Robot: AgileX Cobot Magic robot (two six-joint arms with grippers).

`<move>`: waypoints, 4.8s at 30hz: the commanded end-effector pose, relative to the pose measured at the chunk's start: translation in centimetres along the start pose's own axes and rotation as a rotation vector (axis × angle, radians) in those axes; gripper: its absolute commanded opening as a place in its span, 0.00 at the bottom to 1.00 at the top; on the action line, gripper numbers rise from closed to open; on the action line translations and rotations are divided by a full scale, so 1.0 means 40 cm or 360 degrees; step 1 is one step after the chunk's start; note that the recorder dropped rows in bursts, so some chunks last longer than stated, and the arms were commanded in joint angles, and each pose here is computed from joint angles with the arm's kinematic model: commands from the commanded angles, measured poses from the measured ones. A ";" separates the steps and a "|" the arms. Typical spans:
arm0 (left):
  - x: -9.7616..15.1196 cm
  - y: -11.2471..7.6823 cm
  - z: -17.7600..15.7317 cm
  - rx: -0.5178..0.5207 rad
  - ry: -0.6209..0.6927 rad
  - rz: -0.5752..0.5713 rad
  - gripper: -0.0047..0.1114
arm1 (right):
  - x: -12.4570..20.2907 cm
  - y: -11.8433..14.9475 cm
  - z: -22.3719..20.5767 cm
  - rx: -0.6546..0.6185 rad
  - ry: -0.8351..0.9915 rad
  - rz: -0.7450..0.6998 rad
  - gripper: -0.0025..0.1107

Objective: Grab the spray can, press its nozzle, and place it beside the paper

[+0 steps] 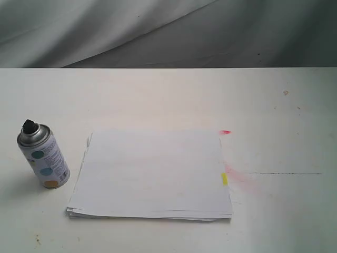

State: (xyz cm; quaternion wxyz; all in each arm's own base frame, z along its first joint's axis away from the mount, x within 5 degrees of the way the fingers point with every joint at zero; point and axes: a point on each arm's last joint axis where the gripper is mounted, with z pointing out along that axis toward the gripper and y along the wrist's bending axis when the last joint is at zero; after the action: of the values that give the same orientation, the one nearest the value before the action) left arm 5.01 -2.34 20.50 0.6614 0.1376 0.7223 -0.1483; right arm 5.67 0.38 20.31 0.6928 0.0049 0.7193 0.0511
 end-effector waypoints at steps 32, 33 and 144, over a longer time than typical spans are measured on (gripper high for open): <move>-0.192 0.019 0.398 -0.0122 0.0540 -0.0276 0.04 | 0.001 -0.001 -0.001 0.0012 -0.0008 -0.0005 0.02; -0.183 0.020 0.398 -0.0124 0.0550 -0.0253 0.04 | 0.001 -0.001 -0.001 0.0012 -0.0008 -0.0005 0.02; 0.200 0.098 0.316 -0.0616 0.0520 -0.0132 0.82 | 0.001 -0.001 -0.001 0.0012 -0.0008 -0.0005 0.02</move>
State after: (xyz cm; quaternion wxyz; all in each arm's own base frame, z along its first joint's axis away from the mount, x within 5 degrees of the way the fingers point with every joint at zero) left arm 16.78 -3.51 11.67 0.5235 0.0085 0.8520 -0.0073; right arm 5.67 0.38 20.31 0.6928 0.0049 0.7193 0.0511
